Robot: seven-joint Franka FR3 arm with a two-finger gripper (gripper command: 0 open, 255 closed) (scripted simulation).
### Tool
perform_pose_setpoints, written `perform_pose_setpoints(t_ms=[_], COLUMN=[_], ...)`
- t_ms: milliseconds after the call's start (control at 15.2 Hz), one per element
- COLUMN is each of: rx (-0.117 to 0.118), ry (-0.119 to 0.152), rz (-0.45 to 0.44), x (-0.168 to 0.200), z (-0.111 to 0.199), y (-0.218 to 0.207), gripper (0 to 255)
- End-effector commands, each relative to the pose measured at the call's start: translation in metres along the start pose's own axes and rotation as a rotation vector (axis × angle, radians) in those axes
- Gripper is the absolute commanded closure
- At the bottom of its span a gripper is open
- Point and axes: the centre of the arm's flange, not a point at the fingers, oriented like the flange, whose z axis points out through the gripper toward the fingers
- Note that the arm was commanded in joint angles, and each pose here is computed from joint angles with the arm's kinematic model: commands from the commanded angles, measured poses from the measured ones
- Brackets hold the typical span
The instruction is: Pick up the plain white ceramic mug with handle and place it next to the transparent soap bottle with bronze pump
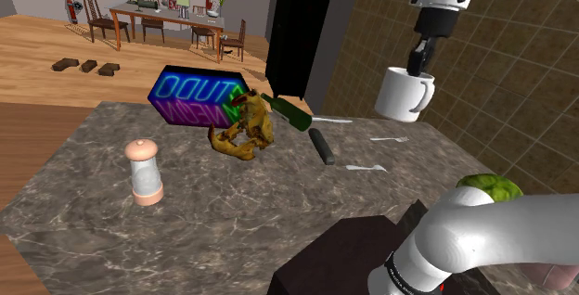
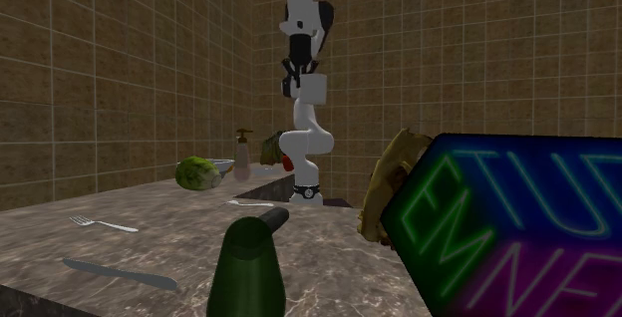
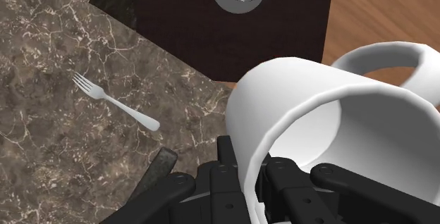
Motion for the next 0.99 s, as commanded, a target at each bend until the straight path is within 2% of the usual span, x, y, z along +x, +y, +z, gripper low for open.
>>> perform_pose_setpoints(t_ms=[0,924], rx=[0.0,0.0], ry=[0.0,0.0], rz=[-0.001,-0.001], x=[-0.025,-0.208], z=[0.002,0.018], y=[0.005,0.028], gripper=[255,255])
